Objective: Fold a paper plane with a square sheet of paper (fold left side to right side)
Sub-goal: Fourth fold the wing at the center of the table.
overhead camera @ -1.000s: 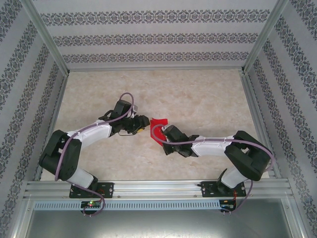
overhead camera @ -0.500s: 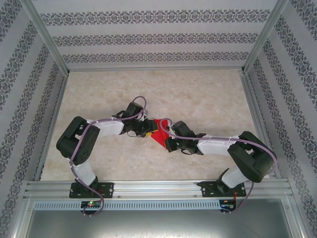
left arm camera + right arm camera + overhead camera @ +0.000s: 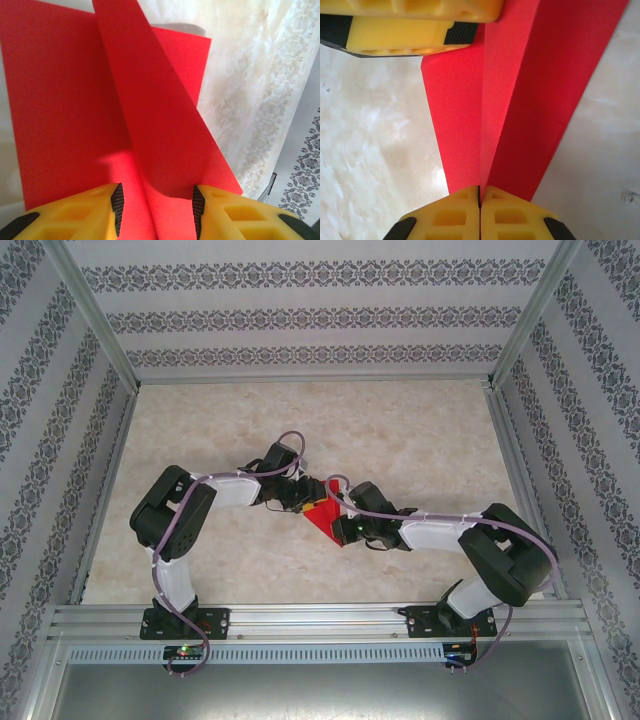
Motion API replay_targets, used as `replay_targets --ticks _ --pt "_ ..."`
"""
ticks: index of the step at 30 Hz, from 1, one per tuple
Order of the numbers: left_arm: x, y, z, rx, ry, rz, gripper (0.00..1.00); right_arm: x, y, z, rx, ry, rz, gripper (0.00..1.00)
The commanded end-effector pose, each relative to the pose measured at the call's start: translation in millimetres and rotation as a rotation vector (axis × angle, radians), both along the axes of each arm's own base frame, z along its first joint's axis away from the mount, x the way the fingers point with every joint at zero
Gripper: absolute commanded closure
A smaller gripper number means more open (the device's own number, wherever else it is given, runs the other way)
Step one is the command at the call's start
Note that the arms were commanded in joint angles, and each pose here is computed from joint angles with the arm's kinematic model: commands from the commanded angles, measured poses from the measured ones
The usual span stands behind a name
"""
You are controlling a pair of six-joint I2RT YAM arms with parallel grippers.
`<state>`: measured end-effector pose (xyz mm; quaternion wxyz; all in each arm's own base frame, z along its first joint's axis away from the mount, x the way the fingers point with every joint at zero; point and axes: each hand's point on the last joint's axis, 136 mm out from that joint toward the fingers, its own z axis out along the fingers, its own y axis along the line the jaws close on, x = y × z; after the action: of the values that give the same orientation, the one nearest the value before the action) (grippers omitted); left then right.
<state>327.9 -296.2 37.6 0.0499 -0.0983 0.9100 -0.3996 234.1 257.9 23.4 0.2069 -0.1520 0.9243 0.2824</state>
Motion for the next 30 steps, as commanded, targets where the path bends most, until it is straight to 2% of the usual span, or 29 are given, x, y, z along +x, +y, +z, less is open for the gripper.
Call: replay_targets --ticks 1,9,17,24,30 --pt "0 -7 -4 -0.005 0.016 -0.008 0.56 -1 1 -2 0.026 0.021 -0.002 0.93" --pt "-5 -1 -22 0.042 0.061 0.009 0.56 0 2 2 0.054 0.033 0.003 0.84" --pt "-5 0 -23 0.05 0.062 0.008 0.56 3 3 13 0.103 0.041 -0.005 0.73" --pt "-6 2 -23 0.057 0.063 0.01 0.56 12 0 47 0.243 0.059 0.001 0.54" --pt "-6 2 -21 0.057 0.057 0.011 0.56 38 -15 50 0.3 0.111 -0.085 0.54"
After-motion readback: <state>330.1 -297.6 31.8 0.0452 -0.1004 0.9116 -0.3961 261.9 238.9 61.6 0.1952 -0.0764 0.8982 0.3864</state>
